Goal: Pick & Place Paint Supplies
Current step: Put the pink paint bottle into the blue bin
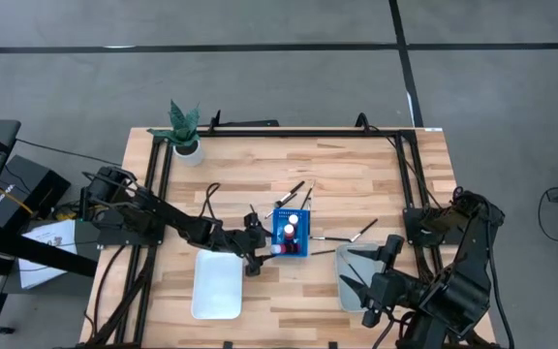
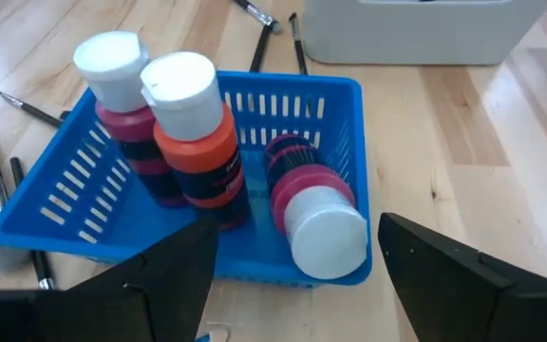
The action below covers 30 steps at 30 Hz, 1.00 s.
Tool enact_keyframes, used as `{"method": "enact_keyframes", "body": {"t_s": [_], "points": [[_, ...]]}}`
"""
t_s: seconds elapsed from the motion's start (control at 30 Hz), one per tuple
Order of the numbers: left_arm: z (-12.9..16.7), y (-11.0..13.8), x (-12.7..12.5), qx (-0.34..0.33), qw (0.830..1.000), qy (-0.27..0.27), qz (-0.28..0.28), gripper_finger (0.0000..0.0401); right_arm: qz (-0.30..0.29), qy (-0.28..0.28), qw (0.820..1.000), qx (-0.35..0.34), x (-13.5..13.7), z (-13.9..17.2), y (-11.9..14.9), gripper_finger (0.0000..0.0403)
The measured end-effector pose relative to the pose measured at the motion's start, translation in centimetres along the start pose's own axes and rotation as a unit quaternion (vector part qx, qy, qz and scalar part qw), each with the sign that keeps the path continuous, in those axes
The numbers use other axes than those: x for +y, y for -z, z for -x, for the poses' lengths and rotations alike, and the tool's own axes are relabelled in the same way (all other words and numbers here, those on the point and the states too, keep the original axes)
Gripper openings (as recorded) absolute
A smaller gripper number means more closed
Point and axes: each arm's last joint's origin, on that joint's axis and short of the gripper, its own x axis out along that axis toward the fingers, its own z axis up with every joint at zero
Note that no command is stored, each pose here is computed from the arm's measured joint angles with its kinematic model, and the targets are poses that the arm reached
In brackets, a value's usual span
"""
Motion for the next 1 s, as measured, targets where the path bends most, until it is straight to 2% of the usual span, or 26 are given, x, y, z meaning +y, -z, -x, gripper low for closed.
{"method": "enact_keyframes", "body": {"t_s": [0.43,1.0], "points": [[0.0,0.0,-0.04,0.001,1.0,0.007,0.004,0.0231,0.0,0.0,1.0,0.0,0.0,0.0,0.0,0.0265],[-0.12,-0.04,0.27,0.003,1.0,0.011,0.005,0.0115,-0.002,-0.009,1.0,0.008,0.07,0.07,0.07,0.0265]]}}
